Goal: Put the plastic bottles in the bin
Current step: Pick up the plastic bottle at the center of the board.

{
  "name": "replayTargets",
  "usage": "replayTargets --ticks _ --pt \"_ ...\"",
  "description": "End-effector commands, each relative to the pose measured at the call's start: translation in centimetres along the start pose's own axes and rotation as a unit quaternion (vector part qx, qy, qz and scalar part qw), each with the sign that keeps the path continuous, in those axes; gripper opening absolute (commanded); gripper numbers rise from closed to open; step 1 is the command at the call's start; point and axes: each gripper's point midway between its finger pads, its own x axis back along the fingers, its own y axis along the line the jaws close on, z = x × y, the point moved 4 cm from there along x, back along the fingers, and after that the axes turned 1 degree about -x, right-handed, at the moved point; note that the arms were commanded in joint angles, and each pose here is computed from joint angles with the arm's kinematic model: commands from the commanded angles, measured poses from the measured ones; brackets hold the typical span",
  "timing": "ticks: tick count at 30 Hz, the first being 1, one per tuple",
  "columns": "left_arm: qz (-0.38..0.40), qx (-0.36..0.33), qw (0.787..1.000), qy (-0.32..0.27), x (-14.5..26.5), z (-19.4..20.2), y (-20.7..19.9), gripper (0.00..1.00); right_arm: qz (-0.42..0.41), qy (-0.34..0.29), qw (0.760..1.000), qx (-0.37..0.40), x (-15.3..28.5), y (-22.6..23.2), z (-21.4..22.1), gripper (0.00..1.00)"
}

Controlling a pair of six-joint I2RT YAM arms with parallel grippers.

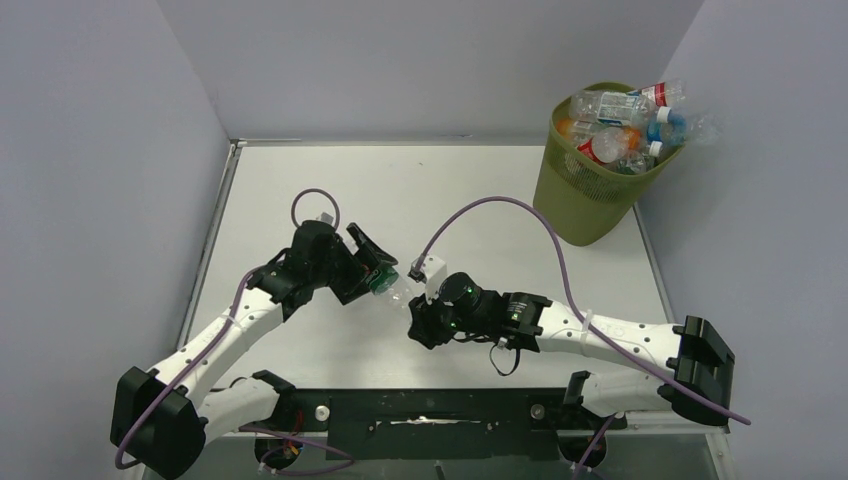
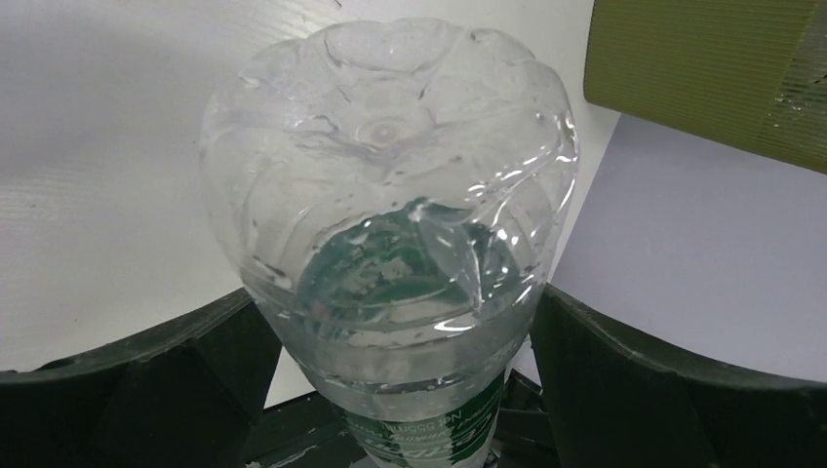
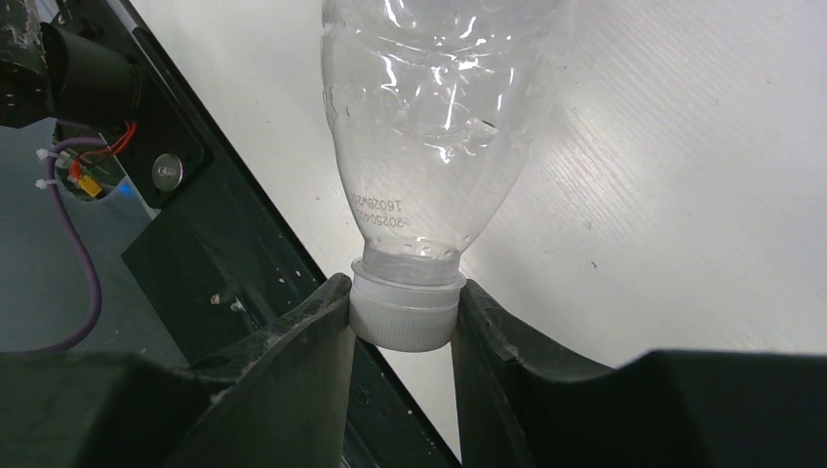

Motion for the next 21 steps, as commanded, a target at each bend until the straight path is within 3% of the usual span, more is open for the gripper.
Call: replayTargets --ticks 1,6,11,16,21 --pt "0.038 0.005 0.999 -0.013 0.38 -0.7 -1.46 0.91 -0.024 -0.053 0.998 0.007 0.46 1.39 -3.35 0.35" --pt "0.037 0.008 0.999 -0.016 0.31 -0.83 -1.12 0.76 -0.023 -0.054 0.998 0.007 0.5 1.52 -3.39 0.35" --pt "0.046 0.009 0.999 -0.013 0.18 -0.91 -1.16 0.53 -0.022 -0.055 0.998 0.006 0.74 1.54 -3.39 0.35" --pt "0.048 0.011 0.999 -0.01 0.02 -0.88 -1.17 0.46 -0.02 -0.055 0.998 0.007 0.75 1.45 -3.31 0.38" --pt "0.051 0.017 0.998 -0.016 0.13 -1.11 -1.25 0.4 -0.018 -0.058 0.998 0.007 0.81 1.39 -3.42 0.52"
